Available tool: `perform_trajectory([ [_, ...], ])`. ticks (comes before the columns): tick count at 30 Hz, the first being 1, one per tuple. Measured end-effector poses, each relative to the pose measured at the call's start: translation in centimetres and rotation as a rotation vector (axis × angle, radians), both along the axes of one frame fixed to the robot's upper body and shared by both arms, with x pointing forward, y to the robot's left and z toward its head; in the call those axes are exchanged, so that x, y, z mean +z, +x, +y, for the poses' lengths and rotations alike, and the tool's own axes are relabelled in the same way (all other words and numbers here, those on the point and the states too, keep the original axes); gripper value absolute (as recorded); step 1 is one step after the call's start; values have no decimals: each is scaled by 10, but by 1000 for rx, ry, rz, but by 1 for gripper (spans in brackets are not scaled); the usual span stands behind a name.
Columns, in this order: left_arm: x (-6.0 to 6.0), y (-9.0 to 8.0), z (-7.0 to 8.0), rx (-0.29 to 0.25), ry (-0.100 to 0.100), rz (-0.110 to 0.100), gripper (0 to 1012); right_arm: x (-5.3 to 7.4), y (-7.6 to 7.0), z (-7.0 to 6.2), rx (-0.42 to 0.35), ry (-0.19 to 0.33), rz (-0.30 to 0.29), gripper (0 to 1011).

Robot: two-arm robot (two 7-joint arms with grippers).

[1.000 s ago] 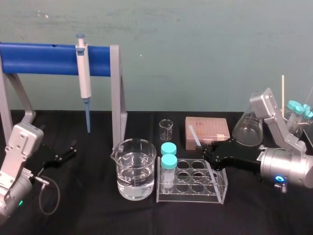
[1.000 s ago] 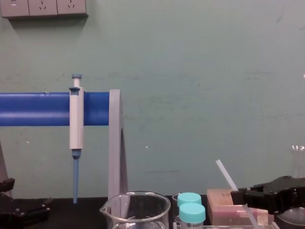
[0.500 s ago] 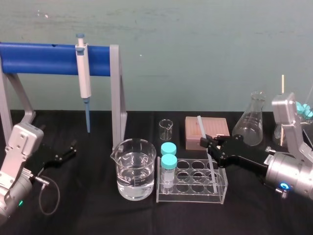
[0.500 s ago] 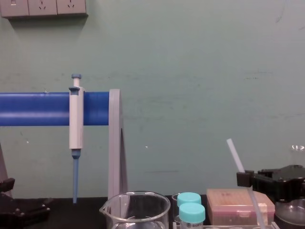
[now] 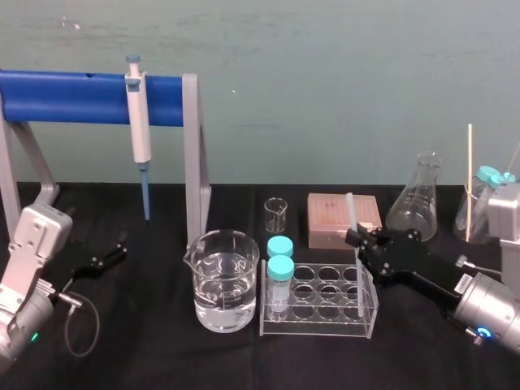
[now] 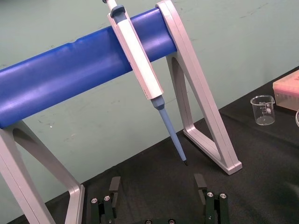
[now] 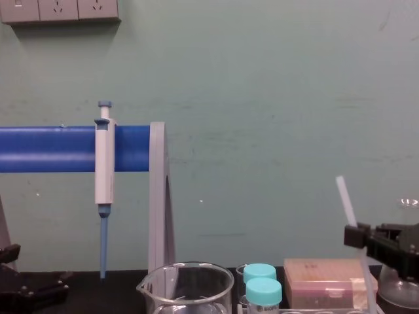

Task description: Pick up the stirring rod with one hand, then place it down.

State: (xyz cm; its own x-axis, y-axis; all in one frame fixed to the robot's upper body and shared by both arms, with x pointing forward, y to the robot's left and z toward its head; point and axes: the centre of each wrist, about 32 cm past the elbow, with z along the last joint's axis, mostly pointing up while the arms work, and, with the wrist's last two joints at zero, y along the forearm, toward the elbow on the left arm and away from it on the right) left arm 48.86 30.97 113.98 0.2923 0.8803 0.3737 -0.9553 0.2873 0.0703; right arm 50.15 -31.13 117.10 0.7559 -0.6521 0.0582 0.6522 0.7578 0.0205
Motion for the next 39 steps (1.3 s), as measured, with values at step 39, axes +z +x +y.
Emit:
perform_trajectory([
  [39, 0, 0, 0, 0, 0, 0, 1000, 52, 18, -9, -29, 184, -168, 64],
])
